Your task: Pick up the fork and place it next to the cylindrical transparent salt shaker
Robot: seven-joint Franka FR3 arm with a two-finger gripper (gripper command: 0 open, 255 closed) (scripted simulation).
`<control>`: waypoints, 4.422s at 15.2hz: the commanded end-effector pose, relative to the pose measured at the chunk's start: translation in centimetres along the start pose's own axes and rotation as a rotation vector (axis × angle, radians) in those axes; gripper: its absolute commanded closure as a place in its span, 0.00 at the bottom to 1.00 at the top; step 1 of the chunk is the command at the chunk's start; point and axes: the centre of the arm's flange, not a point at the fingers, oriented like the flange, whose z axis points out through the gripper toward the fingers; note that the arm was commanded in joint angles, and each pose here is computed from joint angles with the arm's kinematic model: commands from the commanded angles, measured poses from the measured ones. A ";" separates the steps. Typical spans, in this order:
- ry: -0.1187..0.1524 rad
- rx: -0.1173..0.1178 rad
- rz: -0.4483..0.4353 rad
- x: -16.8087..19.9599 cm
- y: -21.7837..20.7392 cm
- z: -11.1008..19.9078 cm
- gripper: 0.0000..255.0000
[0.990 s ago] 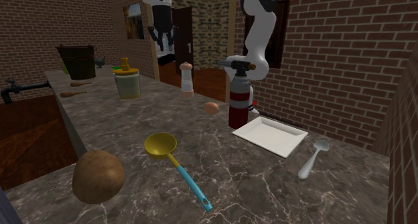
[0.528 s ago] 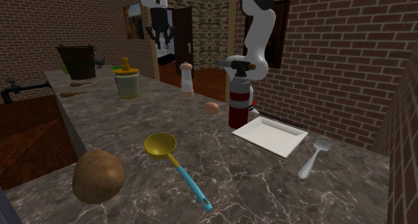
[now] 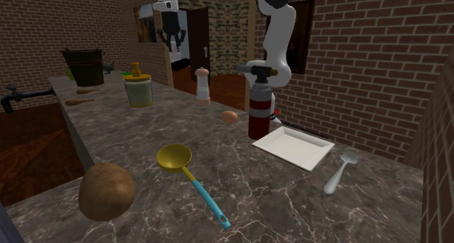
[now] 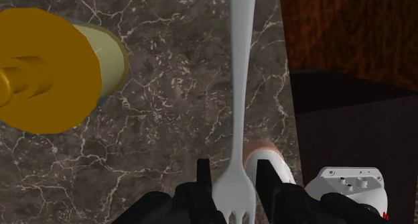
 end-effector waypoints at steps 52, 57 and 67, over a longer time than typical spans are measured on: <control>-0.001 0.000 -0.001 -9.2 -0.6 24.6 1.00; -0.001 0.000 -0.001 -9.2 -0.6 24.8 1.00; -0.001 0.000 -0.001 -9.2 -0.6 23.5 0.00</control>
